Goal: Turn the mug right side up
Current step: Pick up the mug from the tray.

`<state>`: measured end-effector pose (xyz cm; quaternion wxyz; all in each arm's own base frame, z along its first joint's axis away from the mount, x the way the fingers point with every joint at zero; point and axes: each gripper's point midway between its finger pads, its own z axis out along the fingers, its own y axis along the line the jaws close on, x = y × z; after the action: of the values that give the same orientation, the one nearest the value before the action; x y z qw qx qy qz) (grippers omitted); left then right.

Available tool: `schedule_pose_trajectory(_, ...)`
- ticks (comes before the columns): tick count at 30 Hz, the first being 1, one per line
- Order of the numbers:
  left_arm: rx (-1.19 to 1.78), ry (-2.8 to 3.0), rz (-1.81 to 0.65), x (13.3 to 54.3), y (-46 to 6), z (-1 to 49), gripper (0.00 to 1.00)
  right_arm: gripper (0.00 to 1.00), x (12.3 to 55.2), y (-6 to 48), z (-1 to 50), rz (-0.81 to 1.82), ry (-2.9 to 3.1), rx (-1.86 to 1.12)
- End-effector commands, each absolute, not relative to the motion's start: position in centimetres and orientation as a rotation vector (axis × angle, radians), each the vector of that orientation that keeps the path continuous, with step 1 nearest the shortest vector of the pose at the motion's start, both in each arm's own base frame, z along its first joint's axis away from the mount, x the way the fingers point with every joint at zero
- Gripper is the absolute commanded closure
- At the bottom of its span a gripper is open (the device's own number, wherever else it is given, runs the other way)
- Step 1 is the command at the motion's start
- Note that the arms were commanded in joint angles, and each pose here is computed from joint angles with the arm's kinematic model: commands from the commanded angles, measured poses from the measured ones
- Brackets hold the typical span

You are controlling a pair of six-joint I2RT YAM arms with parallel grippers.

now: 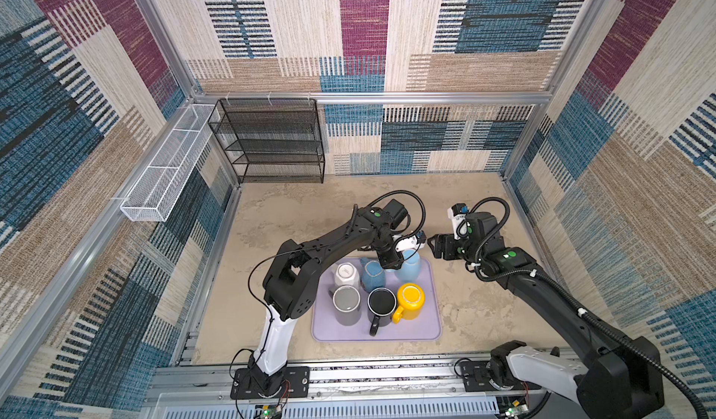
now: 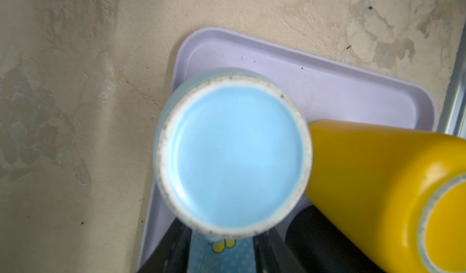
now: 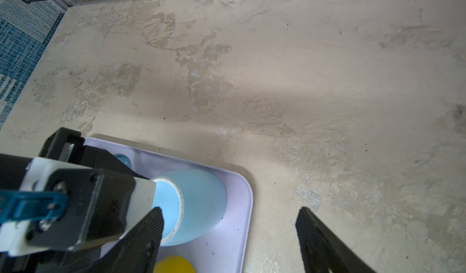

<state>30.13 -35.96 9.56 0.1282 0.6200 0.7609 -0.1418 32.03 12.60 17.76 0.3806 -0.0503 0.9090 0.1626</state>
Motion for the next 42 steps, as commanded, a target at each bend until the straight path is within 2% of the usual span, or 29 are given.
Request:
schedule_pose_trajectory(1,1.879,2.204,-0.370,29.8,-35.4,9.2,0.61,0.16,32.4,12.6,18.4,0.415,2.279,-0.134)
schedule_pose_trajectory(12,1.946,2.213,-0.325,29.9,-35.0,8.4,0.64,0.17,31.5,12.9,17.7,0.462,2.281,-0.135)
schedule_pose_trajectory(18,1.986,2.217,-0.295,30.0,-34.9,7.9,0.72,0.18,31.1,12.9,17.6,0.473,2.275,-0.134)
schedule_pose_trajectory(34,1.975,2.220,-0.335,30.1,-35.7,7.8,0.65,0.20,31.5,13.1,17.6,0.478,2.277,-0.140)
schedule_pose_trajectory(36,1.973,2.223,-0.336,30.1,-35.8,7.7,0.67,0.20,31.5,13.1,17.7,0.476,2.277,-0.141)
schedule_pose_trajectory(40,1.977,2.222,-0.344,30.0,-35.9,7.6,0.84,0.20,31.6,13.0,17.7,0.469,2.277,-0.143)
schedule_pose_trajectory(42,1.977,2.224,-0.337,30.1,-35.8,7.6,0.87,0.20,31.6,13.0,17.6,0.469,2.280,-0.138)
